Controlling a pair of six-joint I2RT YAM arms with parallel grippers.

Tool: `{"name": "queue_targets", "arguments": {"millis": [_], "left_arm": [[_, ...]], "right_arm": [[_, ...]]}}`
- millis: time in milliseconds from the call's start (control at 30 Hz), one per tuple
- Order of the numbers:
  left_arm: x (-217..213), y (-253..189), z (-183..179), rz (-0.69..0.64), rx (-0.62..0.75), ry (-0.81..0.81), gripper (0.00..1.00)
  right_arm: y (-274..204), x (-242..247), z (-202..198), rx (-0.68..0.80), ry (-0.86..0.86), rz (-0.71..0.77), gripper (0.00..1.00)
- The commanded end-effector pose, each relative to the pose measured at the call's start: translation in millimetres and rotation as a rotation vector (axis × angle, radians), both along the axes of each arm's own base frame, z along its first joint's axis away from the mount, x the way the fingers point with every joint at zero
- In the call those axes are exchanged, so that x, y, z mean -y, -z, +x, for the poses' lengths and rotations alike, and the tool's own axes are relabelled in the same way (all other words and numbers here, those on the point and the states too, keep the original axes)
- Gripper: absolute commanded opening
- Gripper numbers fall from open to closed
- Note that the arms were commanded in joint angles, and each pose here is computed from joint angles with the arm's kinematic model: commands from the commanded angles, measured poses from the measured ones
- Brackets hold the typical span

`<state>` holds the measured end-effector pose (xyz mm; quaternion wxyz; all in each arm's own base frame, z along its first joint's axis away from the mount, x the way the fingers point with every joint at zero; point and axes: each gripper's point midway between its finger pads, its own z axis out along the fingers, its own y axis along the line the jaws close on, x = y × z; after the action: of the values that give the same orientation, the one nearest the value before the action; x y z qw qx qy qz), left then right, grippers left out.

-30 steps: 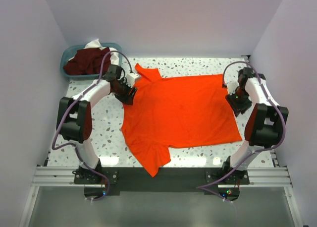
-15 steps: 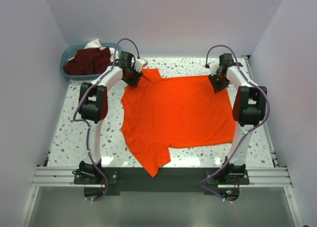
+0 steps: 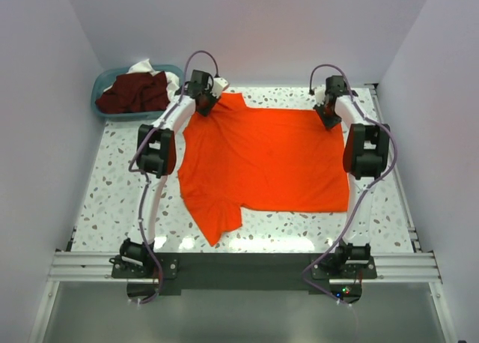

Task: Fold and stack the t-shirts
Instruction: Fold the tshirt

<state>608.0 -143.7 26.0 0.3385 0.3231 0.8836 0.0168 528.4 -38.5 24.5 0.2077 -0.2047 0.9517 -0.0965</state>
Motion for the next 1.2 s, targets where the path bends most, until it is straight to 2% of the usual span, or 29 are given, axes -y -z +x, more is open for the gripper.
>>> {"name": "queue_targets", "arguments": {"millis": [0,100,200,333,400,433,467,500,533,567,600,633,667,700,733,767,800,833,867,900,933,967,1000,1033,1067,1133,1167], "left_arm": [[-23,17,22,0.151,0.072,-0.005,0.33],[-26,3,44,0.180,0.189,-0.001,0.33],[-20,-24,62,0.152,0.300,-0.001,0.36],[2,-86,66,0.043,0.412,0.065,0.52],[18,-125,53,-0.029,0.441,0.148,0.59],[21,-161,45,-0.051,0.482,0.162,0.62],[22,-166,36,-0.068,0.470,0.171,0.65],[29,-177,26,-0.110,0.462,0.201,0.70],[30,-206,10,-0.133,0.470,0.220,0.72],[32,-202,-5,-0.146,0.432,0.240,0.73],[40,-208,-21,-0.189,0.408,0.296,0.75],[40,-236,-46,-0.208,0.420,0.325,0.75],[46,-216,-72,-0.244,0.341,0.380,0.75],[47,-215,-90,-0.247,0.320,0.424,0.75],[45,-233,-121,-0.261,0.315,0.467,0.75],[45,-207,-149,-0.275,0.231,0.502,0.75],[50,-203,-173,-0.314,0.195,0.557,0.75],[48,-211,-202,-0.313,0.184,0.603,0.75],[48,-186,-230,-0.339,0.098,0.629,0.75],[48,-177,-248,-0.331,0.069,0.663,0.75],[49,-173,-275,-0.323,0.024,0.696,0.75],[46,-147,-299,-0.312,-0.049,0.705,0.74],[42,-137,-311,-0.286,-0.071,0.709,0.73],[45,-136,-327,-0.277,-0.074,0.733,0.72],[41,-117,-345,-0.270,-0.128,0.734,0.72],[44,-111,-363,-0.263,-0.142,0.754,0.71],[43,-101,-372,-0.256,-0.170,0.749,0.71]], "right_arm": [[10,14,21,0.028,0.048,-0.060,0.21],[2,17,40,0.075,0.073,-0.078,0.21],[-5,21,59,0.132,0.096,-0.092,0.21],[-47,10,71,0.220,0.083,-0.026,0.26],[-89,-2,67,0.273,0.057,0.039,0.34],[-103,-7,63,0.286,0.041,0.063,0.36],[-114,-11,56,0.284,0.028,0.084,0.46],[-145,-18,45,0.319,0.005,0.116,0.53],[-156,-24,38,0.324,-0.019,0.139,0.60],[-168,-28,27,0.323,-0.043,0.154,0.72],[-183,-31,9,0.324,-0.083,0.154,0.76],[-190,-38,-2,0.319,-0.131,0.178,0.80],[-177,-40,-25,0.240,-0.183,0.168,0.86],[-194,-41,-42,0.249,-0.215,0.161,0.88],[-192,-43,-57,0.213,-0.248,0.160,0.89],[-186,-44,-77,0.157,-0.273,0.164,0.91],[-170,-44,-99,0.086,-0.334,0.149,0.91],[-175,-44,-120,0.056,-0.387,0.141,0.89],[-167,-43,-145,-0.017,-0.418,0.134,0.88],[-143,-38,-169,-0.105,-0.467,0.114,0.87],[-147,-35,-186,-0.102,-0.489,0.087,0.83],[-140,-28,-196,-0.117,-0.497,0.045,0.80],[-113,-24,-221,-0.197,-0.542,0.033,0.76],[-114,-20,-232,-0.182,-0.557,0.002,0.70],[-106,-17,-234,-0.174,-0.569,-0.023,0.67],[-77,-10,-258,-0.243,-0.595,-0.054,0.54],[-72,-8,-260,-0.239,-0.602,-0.064,0.51]]}}
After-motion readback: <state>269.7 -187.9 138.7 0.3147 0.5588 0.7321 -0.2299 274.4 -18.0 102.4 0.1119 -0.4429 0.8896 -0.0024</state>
